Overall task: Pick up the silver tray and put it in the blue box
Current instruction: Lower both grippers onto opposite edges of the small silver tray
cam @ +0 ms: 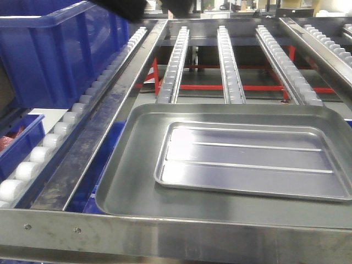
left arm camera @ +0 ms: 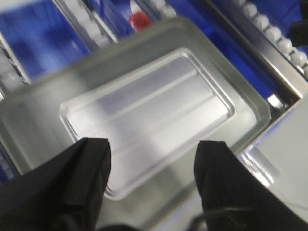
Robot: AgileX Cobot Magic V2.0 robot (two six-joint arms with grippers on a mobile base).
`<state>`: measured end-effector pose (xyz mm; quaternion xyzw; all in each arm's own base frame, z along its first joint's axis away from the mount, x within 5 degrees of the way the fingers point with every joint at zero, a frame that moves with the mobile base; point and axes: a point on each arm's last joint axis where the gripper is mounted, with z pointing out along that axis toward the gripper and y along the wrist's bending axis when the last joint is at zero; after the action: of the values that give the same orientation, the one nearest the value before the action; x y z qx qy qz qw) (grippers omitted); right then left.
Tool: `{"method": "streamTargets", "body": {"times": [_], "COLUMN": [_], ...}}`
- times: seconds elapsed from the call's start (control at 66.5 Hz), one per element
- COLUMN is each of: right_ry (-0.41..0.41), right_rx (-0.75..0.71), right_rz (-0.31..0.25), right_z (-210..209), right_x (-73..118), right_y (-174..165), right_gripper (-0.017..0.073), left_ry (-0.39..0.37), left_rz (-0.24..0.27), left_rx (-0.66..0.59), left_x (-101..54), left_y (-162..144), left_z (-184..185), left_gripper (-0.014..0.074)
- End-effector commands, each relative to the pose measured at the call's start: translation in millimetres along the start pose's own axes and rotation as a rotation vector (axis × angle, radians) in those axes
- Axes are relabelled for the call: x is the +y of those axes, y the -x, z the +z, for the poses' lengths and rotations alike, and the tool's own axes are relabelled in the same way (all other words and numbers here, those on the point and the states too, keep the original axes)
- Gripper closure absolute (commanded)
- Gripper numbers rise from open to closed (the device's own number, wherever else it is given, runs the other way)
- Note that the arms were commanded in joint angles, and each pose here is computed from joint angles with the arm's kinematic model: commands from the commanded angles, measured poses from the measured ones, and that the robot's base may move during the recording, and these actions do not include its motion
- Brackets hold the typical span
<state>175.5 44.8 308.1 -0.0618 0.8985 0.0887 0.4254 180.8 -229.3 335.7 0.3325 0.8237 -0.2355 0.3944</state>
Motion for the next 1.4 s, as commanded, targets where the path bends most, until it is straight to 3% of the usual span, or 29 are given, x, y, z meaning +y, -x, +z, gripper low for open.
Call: {"method": "streamTargets", "body": {"times": [0.0, 0.105, 0.15, 0.256, 0.316, 0.451, 0.662, 1.023, 1.384], "right_ry": [0.011, 0.001, -0.005, -0.019, -0.033, -0.065, -0.095, -0.15, -0.154], "right_rx": [-0.029, 0.082, 0.122, 0.181, 0.206, 0.252, 0.324, 0.362, 0.392], "right_rz": [0.012, 0.038, 0.057, 0.106, 0.143, 0.222, 0.228, 0.241, 0.235], "right_z": [0, 17, 27, 45, 55, 76, 104, 127, 151], "right_x": [3.0, 3.0, 3.0, 2.9, 2.4, 0.7, -3.2, -21.0, -23.4], "right_y": [20, 23, 25, 31, 34, 37, 28, 21, 12], "right_gripper": [0.0144, 0.0144, 0.0144, 0.0144, 0.0144, 0.0144, 0.0144, 0.0144, 0.0144], "left_ry": [0.003, 0.121, 0.209, 0.298, 0.3, 0.3, 0.341, 0.355, 0.366], "left_rz": [-0.09, -0.137, -0.135, -0.167, -0.214, -0.258, -0.33, -0.374, -0.356], "left_rx": [0.018, 0.21, 0.257, 0.291, 0.286, 0.294, 0.338, 0.374, 0.415], "left_x": [0.7, 12.9, 19.9, 23.3, 22.7, 22.4, 34.8, 51.1, 54.3], "left_y": [20, 26, 29, 40, 45, 48, 37, 21, 8], "left_z": [1, 21, 30, 54, 67, 92, 119, 149, 167], "left_gripper": [0.0288, 0.0288, 0.0288, 0.0288, 0.0288, 0.0288, 0.0288, 0.0288, 0.0288]}}
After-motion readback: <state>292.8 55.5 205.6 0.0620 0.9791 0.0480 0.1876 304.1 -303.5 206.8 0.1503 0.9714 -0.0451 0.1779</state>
